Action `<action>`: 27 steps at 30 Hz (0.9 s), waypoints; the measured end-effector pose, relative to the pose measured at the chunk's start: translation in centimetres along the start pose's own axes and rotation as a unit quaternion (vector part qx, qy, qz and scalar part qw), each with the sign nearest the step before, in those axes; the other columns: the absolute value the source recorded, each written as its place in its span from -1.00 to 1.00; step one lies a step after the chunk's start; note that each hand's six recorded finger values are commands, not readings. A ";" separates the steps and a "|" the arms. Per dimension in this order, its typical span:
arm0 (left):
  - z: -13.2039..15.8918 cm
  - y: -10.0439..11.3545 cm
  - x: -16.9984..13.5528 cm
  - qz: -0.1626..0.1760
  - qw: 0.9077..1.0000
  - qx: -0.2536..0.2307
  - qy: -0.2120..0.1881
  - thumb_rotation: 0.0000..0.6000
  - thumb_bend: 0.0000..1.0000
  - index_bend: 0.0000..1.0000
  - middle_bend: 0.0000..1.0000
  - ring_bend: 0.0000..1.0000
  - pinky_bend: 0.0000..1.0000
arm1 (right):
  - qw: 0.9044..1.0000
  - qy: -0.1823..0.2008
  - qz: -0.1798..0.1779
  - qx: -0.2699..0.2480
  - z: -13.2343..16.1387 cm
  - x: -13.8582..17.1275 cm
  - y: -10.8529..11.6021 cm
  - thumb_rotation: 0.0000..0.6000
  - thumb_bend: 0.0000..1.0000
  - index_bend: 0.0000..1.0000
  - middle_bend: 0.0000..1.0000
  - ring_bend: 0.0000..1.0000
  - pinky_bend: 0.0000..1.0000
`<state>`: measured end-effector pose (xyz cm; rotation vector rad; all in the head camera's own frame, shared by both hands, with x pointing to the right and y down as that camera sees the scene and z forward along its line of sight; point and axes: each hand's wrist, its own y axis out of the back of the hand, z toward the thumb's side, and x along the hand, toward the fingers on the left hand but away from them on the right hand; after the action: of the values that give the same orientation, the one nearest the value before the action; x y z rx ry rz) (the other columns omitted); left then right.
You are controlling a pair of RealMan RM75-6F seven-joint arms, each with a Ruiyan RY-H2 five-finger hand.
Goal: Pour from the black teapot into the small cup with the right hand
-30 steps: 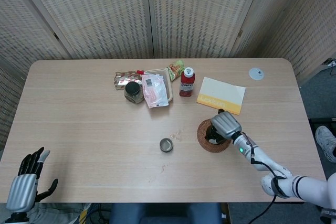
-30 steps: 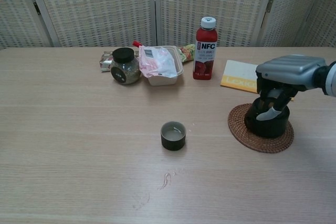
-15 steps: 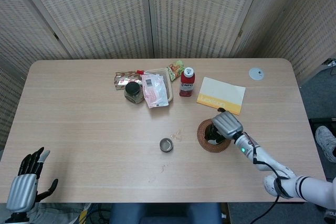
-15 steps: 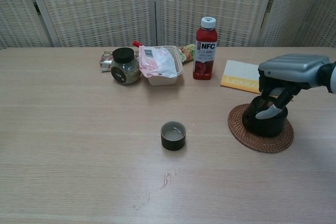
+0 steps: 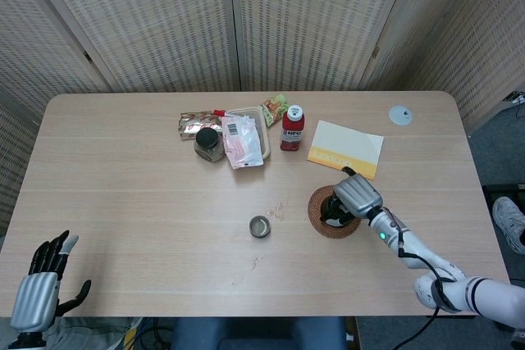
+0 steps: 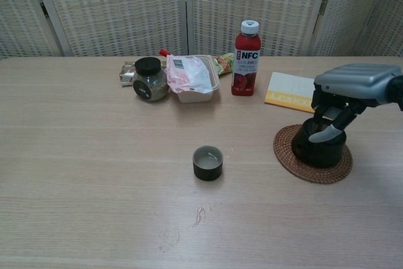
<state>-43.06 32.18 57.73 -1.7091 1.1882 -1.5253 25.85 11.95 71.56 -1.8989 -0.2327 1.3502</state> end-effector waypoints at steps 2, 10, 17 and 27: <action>0.0 0.0 0.0 0.000 1.000 0.000 0.000 1.00 -0.35 -1.00 -1.00 -1.00 -1.00 | 1.000 -0.001 0.001 0.001 0.0 0.1 -0.1 0.09 -1.00 0.47 0.41 0.16 -0.74; -0.1 0.1 0.0 0.002 1.000 0.000 0.001 1.00 -0.35 -1.00 -1.00 -1.00 -1.00 | 1.000 -0.003 0.000 0.000 0.4 0.1 0.0 0.10 -1.00 0.11 0.07 -0.13 -0.74; -0.1 0.1 0.0 0.002 1.000 -0.001 0.000 1.00 -0.35 -1.00 -1.00 -1.00 -1.00 | 1.000 -0.002 -0.011 0.002 0.6 0.1 0.6 0.09 -1.00 -0.35 -0.26 -0.44 -0.74; 0.0 0.3 0.1 0.004 1.000 -0.002 -0.002 1.00 -0.35 -1.00 -1.00 -1.00 -1.00 | 1.000 -0.009 -0.028 0.011 0.6 0.6 1.1 0.09 -1.00 -0.84 -0.71 -0.82 -0.84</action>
<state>-43.16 31.96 57.57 -1.7066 1.1952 -1.5160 25.30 11.79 70.29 -1.8507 -0.2771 1.3270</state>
